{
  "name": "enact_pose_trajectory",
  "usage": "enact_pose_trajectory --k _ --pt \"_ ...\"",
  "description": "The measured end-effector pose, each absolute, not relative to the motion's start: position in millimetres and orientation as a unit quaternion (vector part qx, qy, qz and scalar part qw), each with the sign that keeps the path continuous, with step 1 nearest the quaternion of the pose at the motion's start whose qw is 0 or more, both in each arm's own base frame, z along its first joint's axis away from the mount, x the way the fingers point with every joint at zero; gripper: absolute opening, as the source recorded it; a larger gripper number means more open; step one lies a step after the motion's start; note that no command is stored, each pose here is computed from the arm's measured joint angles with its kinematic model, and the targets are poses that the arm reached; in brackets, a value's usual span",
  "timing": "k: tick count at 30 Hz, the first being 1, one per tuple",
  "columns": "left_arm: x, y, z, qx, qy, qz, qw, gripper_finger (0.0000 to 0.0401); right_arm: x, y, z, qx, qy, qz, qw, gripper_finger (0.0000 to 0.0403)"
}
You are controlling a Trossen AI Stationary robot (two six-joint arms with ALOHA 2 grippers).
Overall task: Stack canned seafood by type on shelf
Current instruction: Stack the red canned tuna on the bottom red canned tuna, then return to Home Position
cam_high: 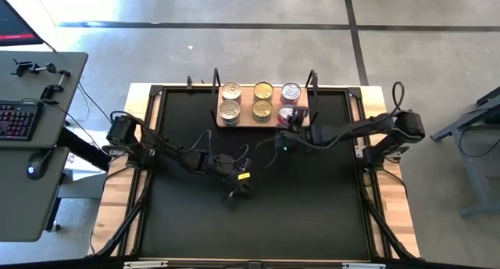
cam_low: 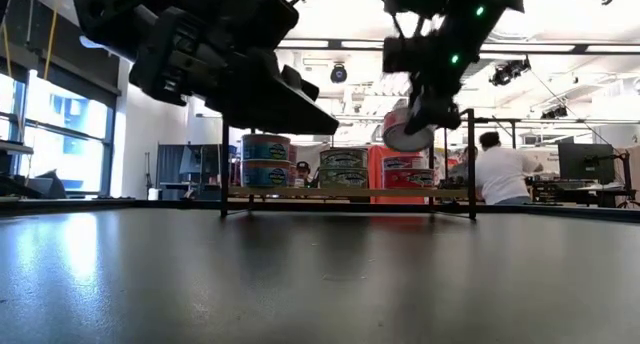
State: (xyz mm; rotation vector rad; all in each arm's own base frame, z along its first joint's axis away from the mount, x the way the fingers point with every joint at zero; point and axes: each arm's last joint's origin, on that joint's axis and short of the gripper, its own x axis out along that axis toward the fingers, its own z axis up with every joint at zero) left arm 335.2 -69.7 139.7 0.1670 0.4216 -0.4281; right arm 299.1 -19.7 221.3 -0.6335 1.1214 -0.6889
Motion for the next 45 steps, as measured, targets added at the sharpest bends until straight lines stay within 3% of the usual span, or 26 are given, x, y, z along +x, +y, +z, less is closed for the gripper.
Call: enact_pose_trajectory --k 14,22,33,39,45 --pt "335.0 -70.6 139.3 0.084 0.209 -0.206 0.952 0.0 294.2 -57.0 203.7 -0.267 0.536 -0.288 0.747 0.0115" --pt "334.9 -70.7 139.3 0.084 0.209 -0.207 0.952 0.0 294.1 -58.4 202.8 -0.249 0.536 -0.281 0.756 0.0214" --pt "334.8 -70.7 139.1 0.081 0.211 -0.206 0.952 0.0 296.3 -54.0 219.5 -0.229 0.54 -0.29 0.756 0.023" --pt "334.8 -69.9 138.2 0.08 0.218 -0.193 0.953 0.0 285.5 -30.8 244.7 -0.155 0.497 -0.222 0.825 0.0229" --pt "334.2 -68.2 136.1 0.076 0.234 -0.167 0.955 0.0 239.3 1.8 241.7 -0.1 0.428 -0.172 0.882 0.0204"
